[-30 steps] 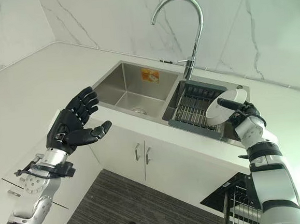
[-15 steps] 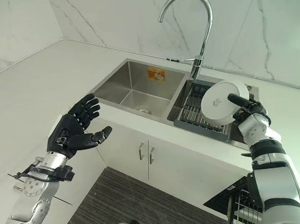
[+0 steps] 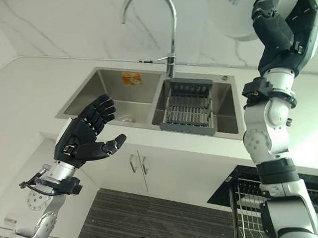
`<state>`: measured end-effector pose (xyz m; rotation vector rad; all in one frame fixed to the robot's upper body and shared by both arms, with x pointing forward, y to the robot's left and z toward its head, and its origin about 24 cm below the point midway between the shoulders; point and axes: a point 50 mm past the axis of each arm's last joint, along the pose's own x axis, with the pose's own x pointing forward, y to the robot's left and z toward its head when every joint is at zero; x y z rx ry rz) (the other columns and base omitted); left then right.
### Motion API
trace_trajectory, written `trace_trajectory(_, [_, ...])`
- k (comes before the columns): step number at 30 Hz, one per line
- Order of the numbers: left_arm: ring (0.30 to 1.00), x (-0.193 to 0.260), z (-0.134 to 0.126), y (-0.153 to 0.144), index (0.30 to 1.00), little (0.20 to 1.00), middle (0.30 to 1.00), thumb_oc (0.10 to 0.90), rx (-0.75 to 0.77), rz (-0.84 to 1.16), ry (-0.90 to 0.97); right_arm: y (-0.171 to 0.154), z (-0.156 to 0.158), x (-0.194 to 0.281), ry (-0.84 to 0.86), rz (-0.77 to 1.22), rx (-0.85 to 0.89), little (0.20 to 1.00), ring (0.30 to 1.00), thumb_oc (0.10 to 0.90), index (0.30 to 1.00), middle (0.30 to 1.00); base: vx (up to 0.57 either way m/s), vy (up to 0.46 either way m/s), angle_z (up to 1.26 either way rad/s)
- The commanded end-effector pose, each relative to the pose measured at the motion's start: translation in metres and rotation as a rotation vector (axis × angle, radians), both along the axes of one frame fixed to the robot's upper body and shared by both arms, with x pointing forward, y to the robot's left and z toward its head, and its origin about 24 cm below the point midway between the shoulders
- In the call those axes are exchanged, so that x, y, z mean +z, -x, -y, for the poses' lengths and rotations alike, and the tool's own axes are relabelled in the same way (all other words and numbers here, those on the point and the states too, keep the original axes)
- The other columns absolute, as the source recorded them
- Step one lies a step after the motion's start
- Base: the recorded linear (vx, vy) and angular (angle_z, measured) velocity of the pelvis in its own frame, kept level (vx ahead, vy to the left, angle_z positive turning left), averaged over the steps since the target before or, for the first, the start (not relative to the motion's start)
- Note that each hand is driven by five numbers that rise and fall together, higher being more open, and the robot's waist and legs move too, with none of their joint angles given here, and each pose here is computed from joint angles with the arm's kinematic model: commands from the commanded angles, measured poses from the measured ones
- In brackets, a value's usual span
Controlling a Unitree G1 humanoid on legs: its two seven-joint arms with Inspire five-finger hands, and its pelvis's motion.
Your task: Place the dishes in the dishwasher.
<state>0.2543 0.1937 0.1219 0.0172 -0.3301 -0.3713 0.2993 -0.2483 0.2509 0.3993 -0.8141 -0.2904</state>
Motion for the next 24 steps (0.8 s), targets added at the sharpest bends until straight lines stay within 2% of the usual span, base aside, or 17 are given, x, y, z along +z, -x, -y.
trace_trajectory(1, [0.9, 0.045, 0.022, 0.013, 0.9, 0.9, 0.9, 0.8, -0.166, 0.26, 0.004, 0.024, 0.011, 0.032, 0.055, 0.205, -0.103, 0.3, 0.3, 0.4, 0.3, 0.3, -0.02, 0.088, -0.63])
trace_trajectory(3, [0.9, 0.038, 0.042, 0.017, 0.9, 0.9, 0.9, 0.8, -0.342, 0.204, -0.062, 0.039, 0.008, 0.024, -0.012, 0.287, -0.058, 0.3, 0.3, 0.4, 0.3, 0.3, -0.08, 0.06, -0.7])
trace_trajectory(5, [0.9, 0.035, 0.055, 0.018, 0.9, 0.9, 0.9, 0.8, -0.429, 0.177, -0.119, 0.043, -0.002, 0.023, -0.014, 0.325, -0.025, 0.3, 0.3, 0.4, 0.3, 0.3, -0.17, -0.045, -0.85])
trace_trajectory(10, [0.9, 0.038, 0.061, 0.011, 0.9, 0.9, 0.9, 0.8, -0.509, 0.142, -0.252, 0.041, -0.03, 0.019, 0.03, 0.357, 0.09, 0.3, 0.3, 0.4, 0.3, 0.3, -0.24, -0.191, -1.17])
trace_trajectory(14, [0.9, 0.031, 0.066, 0.008, 0.9, 0.9, 0.9, 0.8, -0.604, 0.05, -0.219, 0.053, -0.032, 0.01, 0.033, 0.391, 0.1, 0.3, 0.3, 0.4, 0.3, 0.3, -0.12, -0.411, -0.47])
trace_trajectory(16, [0.9, 0.015, 0.075, 0.011, 0.9, 0.9, 0.9, 0.8, -0.726, -0.118, -0.072, 0.053, -0.033, 0.011, 0.007, 0.381, 0.101, 0.3, 0.3, 0.4, 0.3, 0.3, -0.08, -0.503, -0.19])
trace_trajectory(20, [0.9, -0.007, 0.073, 0.009, 0.9, 0.9, 0.9, 0.8, -0.601, -0.178, -0.037, 0.052, -0.043, 0.019, 0.029, 0.364, 0.16, 0.3, 0.3, 0.4, 0.3, 0.3, -0.02, -0.443, -0.23])
trace_trajectory(22, [0.9, -0.03, 0.052, 0.014, 0.9, 0.9, 0.9, 0.8, -0.432, -0.216, -0.062, 0.053, -0.049, 0.02, 0.126, 0.344, 0.214, 0.3, 0.3, 0.4, 0.3, 0.3, -0.01, -0.349, -0.34])
trace_trajectory(24, [0.9, -0.043, 0.038, 0.018, 0.9, 0.9, 0.9, 0.8, -0.339, -0.231, -0.084, 0.056, -0.046, 0.022, 0.197, 0.334, 0.213, 0.3, 0.3, 0.4, 0.3, 0.3, -0.04, -0.084, -0.05])
